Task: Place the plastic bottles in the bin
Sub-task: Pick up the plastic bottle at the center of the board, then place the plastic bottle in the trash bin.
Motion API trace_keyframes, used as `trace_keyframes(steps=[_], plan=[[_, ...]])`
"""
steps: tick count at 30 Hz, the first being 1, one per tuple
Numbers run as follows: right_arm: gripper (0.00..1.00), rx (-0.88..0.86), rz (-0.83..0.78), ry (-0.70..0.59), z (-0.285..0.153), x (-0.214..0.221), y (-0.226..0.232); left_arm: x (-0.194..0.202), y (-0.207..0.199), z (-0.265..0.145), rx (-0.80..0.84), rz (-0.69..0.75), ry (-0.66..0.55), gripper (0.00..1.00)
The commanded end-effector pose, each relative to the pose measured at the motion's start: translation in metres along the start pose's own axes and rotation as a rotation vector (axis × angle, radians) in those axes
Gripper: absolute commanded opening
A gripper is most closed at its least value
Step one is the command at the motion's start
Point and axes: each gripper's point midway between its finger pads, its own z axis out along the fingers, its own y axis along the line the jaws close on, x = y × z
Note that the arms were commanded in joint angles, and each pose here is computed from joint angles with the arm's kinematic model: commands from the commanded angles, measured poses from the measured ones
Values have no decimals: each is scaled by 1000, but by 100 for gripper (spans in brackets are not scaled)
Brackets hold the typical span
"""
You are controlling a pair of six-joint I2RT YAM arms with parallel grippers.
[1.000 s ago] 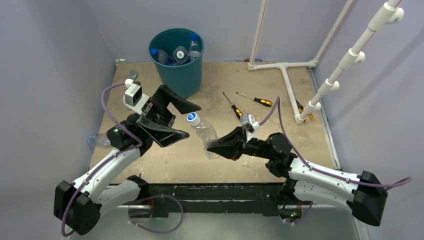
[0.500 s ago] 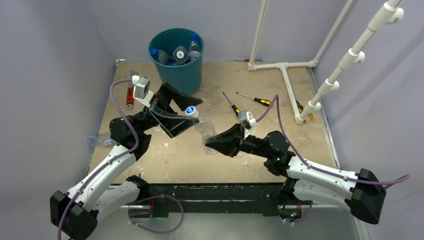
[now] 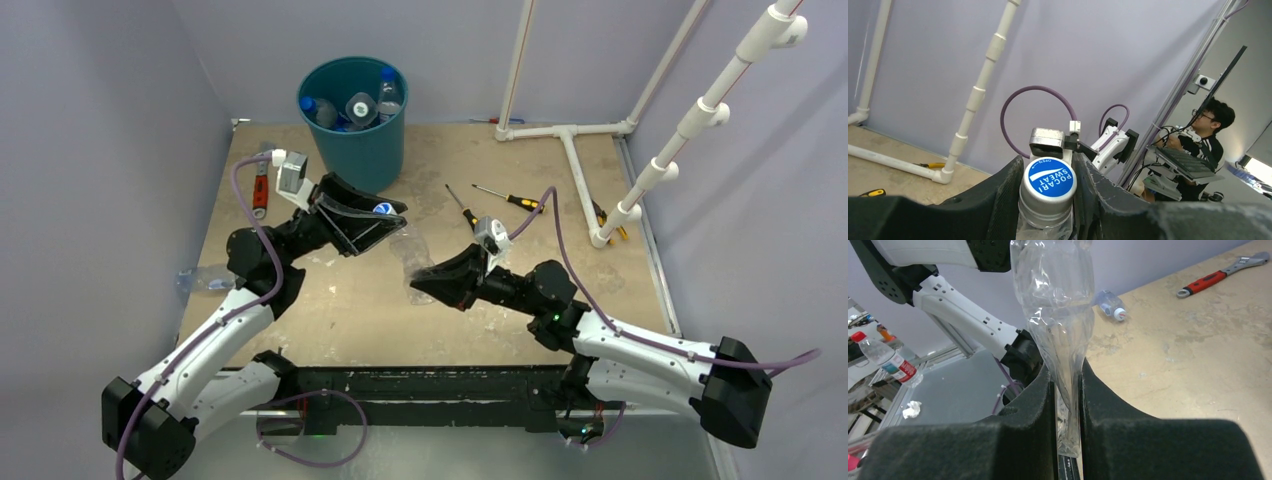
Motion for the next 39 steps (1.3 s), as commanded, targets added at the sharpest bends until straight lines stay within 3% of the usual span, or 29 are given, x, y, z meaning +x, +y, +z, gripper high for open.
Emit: trace_keyframes(steps=[1, 4, 5, 9, 14, 18, 22, 24, 28, 33, 39], plan=[[8, -3, -43, -80, 5, -34, 7, -4, 6, 2, -33, 9, -21, 0], [81, 28, -39, -77, 3, -40, 5, -14, 20, 6, -122, 64, -28, 0], [96, 52, -35, -59, 2, -39, 2, -21, 28, 8, -169, 91, -37, 0], [99, 124, -58, -19, -7, -54, 0, -78, 63, 22, -423, 263, -123, 0], [99, 200, -91, -29, -35, -71, 2, -177, 116, 16, -843, 489, -334, 0], [99, 274, -56, -87, -58, -69, -6, -247, 137, 15, -989, 677, -494, 0], [99, 242, 10, -85, -68, -40, -6, -302, 180, 5, -1043, 706, -578, 0], [99, 242, 28, -65, -69, -29, -8, -311, 202, 0, -1051, 775, -603, 0], [99, 252, 37, -40, -71, -16, -12, -312, 247, -4, -1123, 920, -541, 0], [99, 224, 78, -61, -74, -1, -11, -301, 269, -10, -1068, 1119, -551, 0], [99, 223, 128, -30, -75, 24, -17, -291, 306, -24, -1104, 1171, -509, 0]])
